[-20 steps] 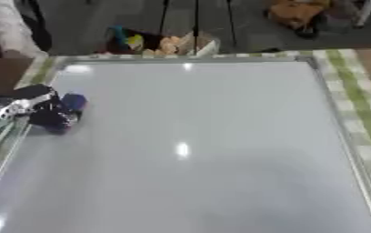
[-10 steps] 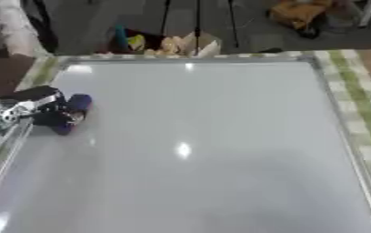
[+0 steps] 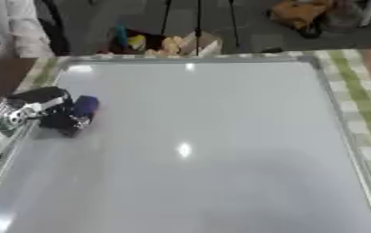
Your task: Wipe the whiteboard clean with a brush.
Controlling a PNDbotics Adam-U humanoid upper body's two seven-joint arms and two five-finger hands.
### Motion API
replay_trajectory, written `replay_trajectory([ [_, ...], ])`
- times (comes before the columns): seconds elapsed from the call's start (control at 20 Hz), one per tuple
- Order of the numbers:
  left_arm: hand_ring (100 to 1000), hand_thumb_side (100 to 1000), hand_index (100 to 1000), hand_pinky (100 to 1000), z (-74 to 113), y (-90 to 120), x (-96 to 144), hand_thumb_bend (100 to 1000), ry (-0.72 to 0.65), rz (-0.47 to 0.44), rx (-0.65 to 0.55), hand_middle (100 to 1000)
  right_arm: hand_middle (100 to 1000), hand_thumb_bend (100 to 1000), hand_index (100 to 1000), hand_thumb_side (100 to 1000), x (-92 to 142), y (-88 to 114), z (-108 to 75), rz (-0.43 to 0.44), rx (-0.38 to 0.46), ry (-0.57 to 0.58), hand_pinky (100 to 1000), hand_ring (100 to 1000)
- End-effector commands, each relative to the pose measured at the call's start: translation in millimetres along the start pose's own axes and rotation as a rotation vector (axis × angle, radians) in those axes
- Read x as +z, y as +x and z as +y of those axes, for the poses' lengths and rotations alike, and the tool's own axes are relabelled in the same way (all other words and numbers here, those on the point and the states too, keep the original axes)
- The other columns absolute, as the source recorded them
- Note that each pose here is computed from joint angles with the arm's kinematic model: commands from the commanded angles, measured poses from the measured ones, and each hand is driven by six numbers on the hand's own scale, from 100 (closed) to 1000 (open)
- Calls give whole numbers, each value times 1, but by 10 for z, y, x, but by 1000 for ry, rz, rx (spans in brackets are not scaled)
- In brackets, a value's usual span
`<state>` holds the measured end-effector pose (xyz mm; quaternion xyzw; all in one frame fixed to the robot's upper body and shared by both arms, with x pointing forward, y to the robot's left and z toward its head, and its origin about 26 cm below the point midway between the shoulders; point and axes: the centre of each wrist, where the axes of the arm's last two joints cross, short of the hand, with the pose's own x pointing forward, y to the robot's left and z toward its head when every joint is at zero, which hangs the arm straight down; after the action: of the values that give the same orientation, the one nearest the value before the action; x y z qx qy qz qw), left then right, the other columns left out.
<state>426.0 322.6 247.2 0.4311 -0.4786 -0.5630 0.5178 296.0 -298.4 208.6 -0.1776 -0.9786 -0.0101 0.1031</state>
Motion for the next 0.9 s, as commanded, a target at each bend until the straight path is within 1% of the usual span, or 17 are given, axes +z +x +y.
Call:
replay_trajectory([
  [0.05, 480, 753, 317, 474, 58, -25, 21, 192, 12, 15, -47, 378, 543, 100, 789, 821, -91, 31, -32, -34, 2, 0, 760, 700],
  [0.4, 483, 768, 327, 478, 53, -47, 15, 202, 16, 36, -77, 380, 541, 100, 790, 821, -87, 31, -32, -33, 3, 1, 760, 700],
  [0.65, 490, 777, 329, 476, 63, -124, 23, 170, 40, 75, -67, 380, 540, 100, 789, 821, -84, 31, -31, -33, 4, 3, 761, 700],
  [0.9, 491, 774, 329, 476, 81, -203, 43, 163, 62, 107, -55, 379, 539, 100, 789, 821, -83, 31, -32, -34, 5, 5, 761, 700],
])
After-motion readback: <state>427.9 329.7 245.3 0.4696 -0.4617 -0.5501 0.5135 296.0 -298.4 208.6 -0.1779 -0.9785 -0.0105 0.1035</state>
